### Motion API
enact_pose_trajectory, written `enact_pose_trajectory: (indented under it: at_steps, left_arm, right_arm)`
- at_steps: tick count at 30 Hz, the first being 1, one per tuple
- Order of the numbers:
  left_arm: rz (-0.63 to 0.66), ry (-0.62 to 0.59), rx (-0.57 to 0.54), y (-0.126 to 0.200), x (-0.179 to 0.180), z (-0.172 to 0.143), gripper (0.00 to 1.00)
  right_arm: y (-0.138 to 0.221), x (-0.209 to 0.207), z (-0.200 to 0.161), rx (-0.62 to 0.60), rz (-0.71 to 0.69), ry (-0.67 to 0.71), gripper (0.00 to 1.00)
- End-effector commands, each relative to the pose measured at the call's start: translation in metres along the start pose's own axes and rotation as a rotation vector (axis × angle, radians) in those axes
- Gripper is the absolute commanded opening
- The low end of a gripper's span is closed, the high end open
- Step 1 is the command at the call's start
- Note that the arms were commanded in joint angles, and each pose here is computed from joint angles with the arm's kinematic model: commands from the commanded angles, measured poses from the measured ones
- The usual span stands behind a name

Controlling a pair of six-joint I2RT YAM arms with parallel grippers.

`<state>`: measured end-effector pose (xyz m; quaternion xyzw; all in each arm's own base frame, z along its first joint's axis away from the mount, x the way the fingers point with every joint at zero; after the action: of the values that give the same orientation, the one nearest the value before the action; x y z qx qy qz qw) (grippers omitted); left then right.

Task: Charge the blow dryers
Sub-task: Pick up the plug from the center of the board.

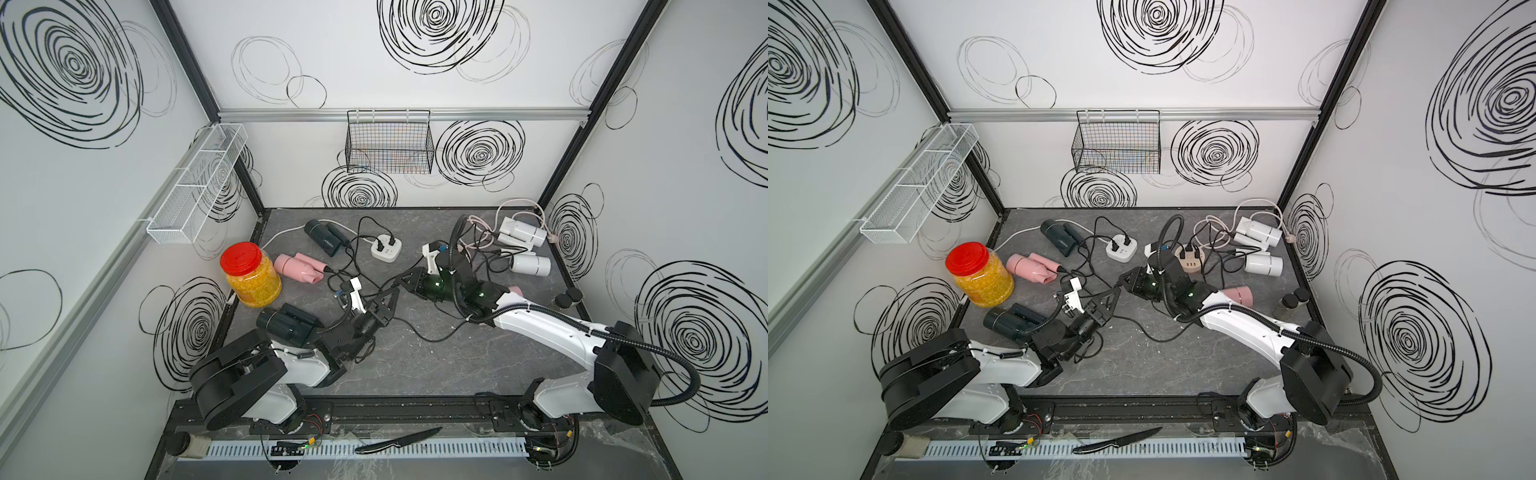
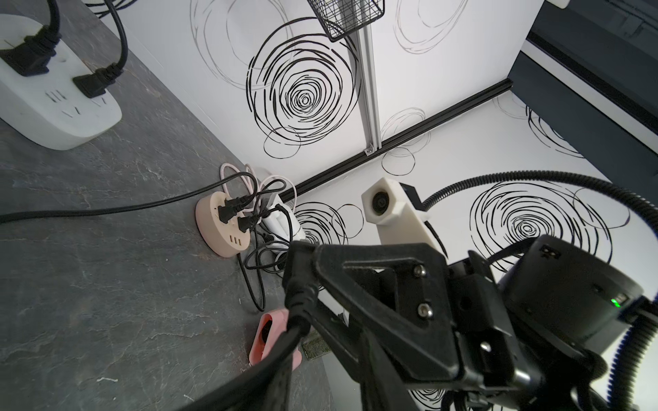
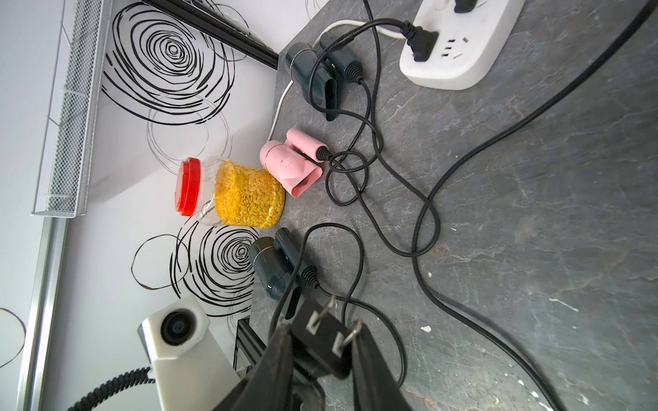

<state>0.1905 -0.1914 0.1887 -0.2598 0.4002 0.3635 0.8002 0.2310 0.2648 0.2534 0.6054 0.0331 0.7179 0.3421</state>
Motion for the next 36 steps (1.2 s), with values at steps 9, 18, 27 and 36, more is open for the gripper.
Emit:
enact_pose_trajectory:
  at_steps: [9, 18, 27, 36]
  left_arm:
    - [-0.036, -0.011, -0.043, -0.01, 0.005, 0.01, 0.44]
    - [-0.074, -0.013, -0.037, -0.012, 0.003, 0.01, 0.29]
    - [-0.054, -0.023, -0.023, -0.011, 0.007, 0.012, 0.14]
    - [0.032, -0.103, 0.074, -0.007, 0.024, 0.035, 0.08]
  right_arm:
    - [0.005, 0.005, -0.005, 0.058, 0.081, -0.011, 0.26]
    - [-0.001, -0.004, -0.008, 0.07, 0.066, -0.031, 0.26]
    - [0.001, -0.008, -0.007, 0.064, 0.049, -0.033, 0.35]
    - [0.024, -0.017, 0.005, 0.025, 0.042, -0.01, 0.6]
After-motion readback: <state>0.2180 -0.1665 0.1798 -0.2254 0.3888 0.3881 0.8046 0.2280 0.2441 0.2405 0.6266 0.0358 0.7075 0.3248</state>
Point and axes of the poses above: each gripper's point midway between its finger pads, its own y axis back along the fingers, its own x axis along the line the jaws close on, z = x × y, the point moved 10 cm from there along y, back along the fingers, and after that the axes turned 9 degrees about -y, right-handed, at the moved point
